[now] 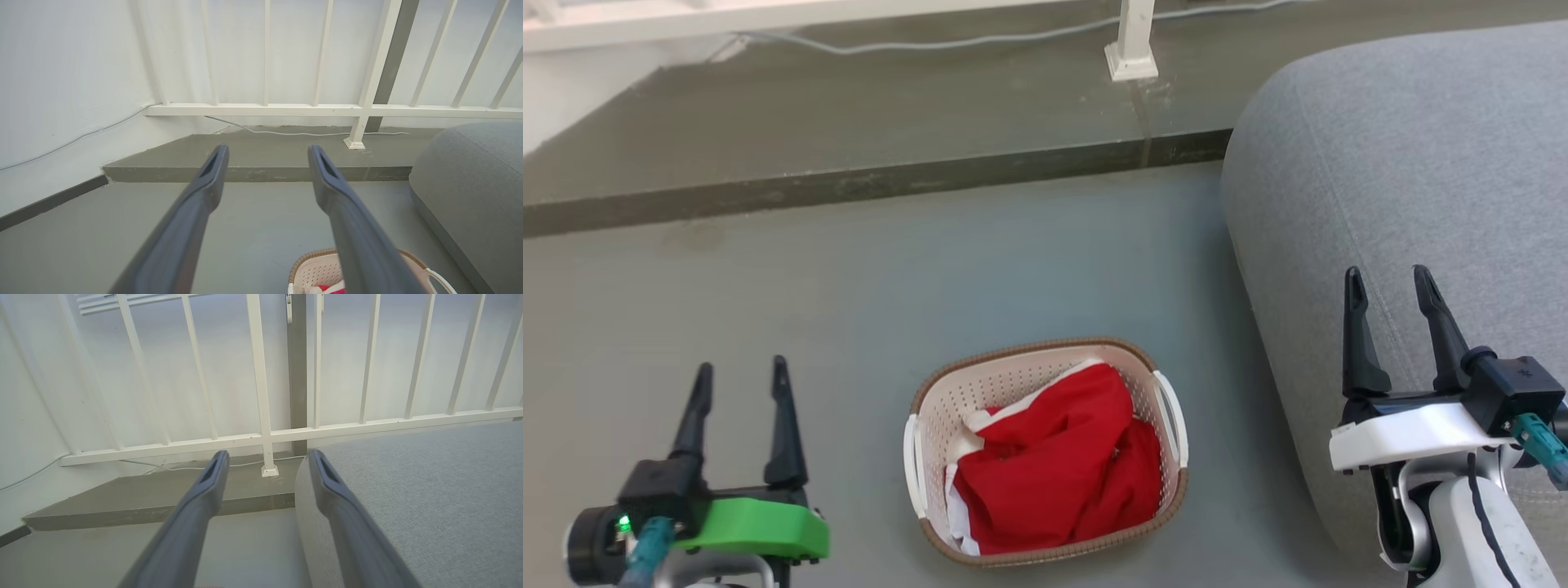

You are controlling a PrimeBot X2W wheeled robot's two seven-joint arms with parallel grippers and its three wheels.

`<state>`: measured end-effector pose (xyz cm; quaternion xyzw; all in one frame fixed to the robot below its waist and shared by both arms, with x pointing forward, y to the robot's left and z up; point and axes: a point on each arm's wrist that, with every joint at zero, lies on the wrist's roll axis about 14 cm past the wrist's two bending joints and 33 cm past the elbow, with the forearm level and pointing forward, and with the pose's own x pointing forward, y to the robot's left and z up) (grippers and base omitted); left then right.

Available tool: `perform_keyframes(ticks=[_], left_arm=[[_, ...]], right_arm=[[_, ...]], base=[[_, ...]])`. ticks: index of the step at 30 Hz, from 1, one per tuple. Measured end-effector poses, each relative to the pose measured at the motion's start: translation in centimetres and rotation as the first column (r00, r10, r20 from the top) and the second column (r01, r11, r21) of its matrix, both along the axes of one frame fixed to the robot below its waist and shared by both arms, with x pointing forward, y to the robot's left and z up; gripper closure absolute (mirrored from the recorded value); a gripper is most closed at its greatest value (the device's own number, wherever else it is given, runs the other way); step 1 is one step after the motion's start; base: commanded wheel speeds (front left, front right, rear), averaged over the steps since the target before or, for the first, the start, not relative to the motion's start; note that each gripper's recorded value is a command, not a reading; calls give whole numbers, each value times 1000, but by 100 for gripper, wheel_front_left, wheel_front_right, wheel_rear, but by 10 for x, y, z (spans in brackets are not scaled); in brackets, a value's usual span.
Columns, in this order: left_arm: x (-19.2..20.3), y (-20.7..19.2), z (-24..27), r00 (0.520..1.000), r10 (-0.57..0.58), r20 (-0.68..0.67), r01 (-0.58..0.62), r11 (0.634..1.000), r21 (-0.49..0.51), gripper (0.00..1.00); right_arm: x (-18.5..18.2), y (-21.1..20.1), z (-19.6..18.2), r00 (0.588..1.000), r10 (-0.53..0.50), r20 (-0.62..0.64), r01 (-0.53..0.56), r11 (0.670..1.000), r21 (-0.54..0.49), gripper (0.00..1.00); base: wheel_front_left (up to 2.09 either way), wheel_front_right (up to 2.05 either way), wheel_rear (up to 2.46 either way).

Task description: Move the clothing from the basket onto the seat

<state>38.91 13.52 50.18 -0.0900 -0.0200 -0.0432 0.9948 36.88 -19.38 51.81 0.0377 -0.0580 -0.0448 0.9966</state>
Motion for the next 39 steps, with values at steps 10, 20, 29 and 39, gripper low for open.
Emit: perform_keyframes(ticks=[10, 20, 29, 39], left_arm=[[22, -38, -25, 985, -153, -85, 158, 986, 61, 0], [29, -95, -95, 882, -367, -297, 408, 909, 90, 0], [36, -133, -153, 750, -490, -445, 586, 804, 101, 0], [40, -167, -212, 598, -573, -560, 742, 661, 115, 0]], right_arm=[[27, -2, 7, 1000, -2, 31, 2, 1000, -7, 0], [64, -16, 8, 998, -38, 55, 39, 999, -18, 0], [95, -23, -1, 997, -50, 62, 53, 998, -38, 0], [129, -29, -17, 996, -54, 65, 56, 998, -35, 0]], base=[[0, 0, 0], [0, 0, 0], [0, 0, 0], [0, 0, 0]])
